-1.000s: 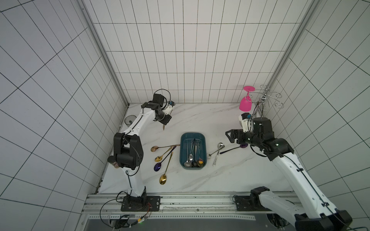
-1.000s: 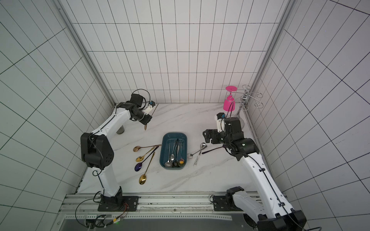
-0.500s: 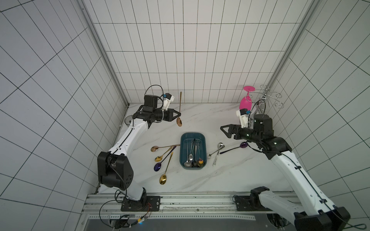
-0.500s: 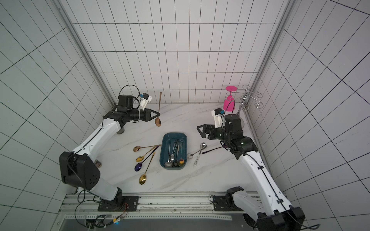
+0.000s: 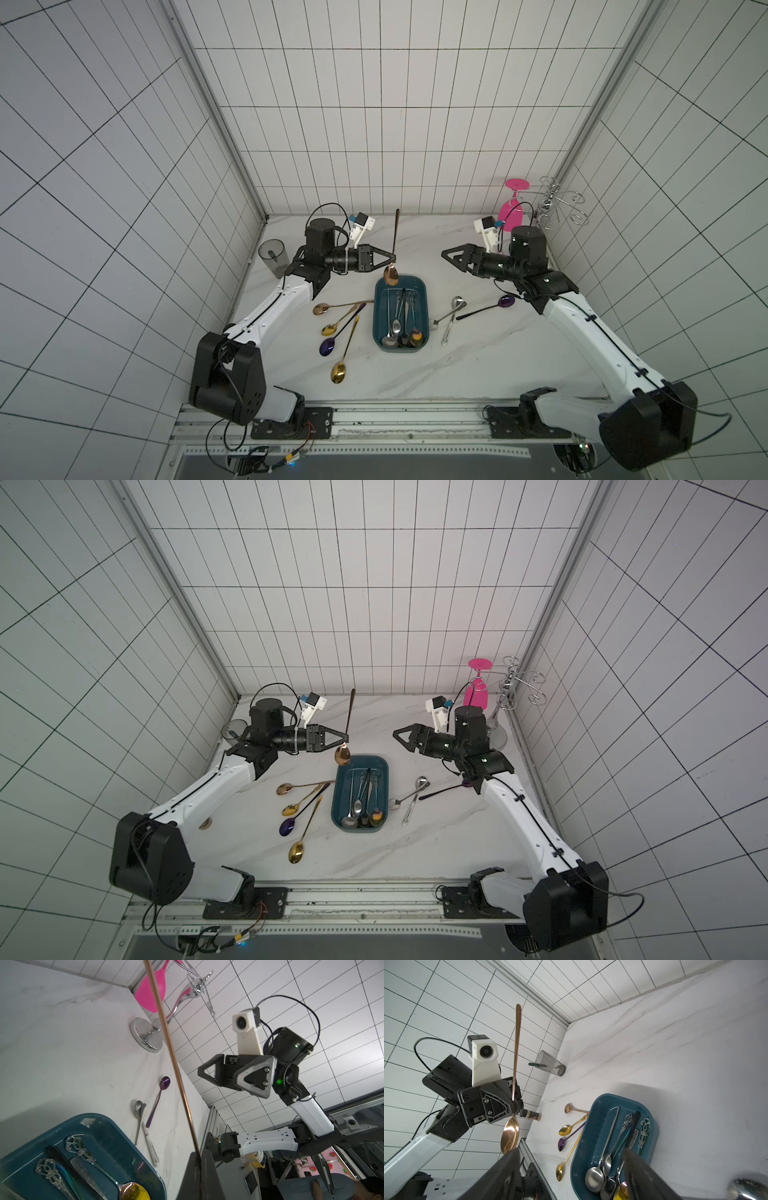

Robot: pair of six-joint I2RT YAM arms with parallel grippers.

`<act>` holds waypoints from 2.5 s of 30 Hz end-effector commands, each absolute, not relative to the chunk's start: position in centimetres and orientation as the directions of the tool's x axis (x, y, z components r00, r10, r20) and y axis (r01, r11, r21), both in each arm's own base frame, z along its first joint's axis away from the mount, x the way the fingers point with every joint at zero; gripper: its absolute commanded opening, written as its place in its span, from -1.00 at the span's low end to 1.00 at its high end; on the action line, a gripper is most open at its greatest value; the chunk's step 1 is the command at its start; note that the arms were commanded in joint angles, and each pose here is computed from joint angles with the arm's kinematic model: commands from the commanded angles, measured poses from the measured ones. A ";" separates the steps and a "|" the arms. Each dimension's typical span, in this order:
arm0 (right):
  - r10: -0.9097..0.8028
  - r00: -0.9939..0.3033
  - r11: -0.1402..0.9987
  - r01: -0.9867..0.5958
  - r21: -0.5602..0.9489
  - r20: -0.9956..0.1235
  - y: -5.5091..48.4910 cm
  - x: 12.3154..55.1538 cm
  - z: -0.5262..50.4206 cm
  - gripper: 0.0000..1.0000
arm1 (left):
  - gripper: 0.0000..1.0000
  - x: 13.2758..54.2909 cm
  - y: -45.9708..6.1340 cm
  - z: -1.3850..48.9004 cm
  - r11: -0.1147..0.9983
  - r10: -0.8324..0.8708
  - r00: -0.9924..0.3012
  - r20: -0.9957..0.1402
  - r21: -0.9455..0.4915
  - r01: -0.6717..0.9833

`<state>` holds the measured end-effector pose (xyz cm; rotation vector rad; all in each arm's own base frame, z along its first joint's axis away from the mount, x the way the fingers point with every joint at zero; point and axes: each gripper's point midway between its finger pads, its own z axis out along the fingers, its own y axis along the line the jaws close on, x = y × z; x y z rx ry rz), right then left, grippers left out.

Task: Put the spoon into the storage box
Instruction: Pick up the spoon from the center of the board, then place the spoon in the storage box.

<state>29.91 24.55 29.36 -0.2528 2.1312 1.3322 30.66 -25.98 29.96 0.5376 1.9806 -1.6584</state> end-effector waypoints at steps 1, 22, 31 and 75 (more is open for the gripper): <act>0.154 -0.820 0.367 -0.471 0.802 -0.551 26.9 30.0 31.4 0.60 | -1.00 29.2 -26.5 30.8 0.127 -0.003 -0.781 -0.624 -0.775 0.619; 0.198 -0.881 0.073 -0.425 0.902 -0.430 33.7 34.6 35.4 0.14 | -1.00 25.5 -28.1 29.7 0.032 0.059 -0.773 -0.632 -0.773 0.634; 0.170 -0.889 0.036 -0.425 0.905 -0.424 34.7 34.5 35.5 -0.59 | -1.00 25.3 -28.5 29.5 0.029 0.068 -0.775 -0.628 -0.776 0.631; -0.112 -0.861 0.258 -0.508 0.822 -0.497 39.3 33.2 18.7 -1.00 | 0.98 36.7 -11.8 27.5 0.682 -0.259 -0.632 -0.731 -0.601 0.416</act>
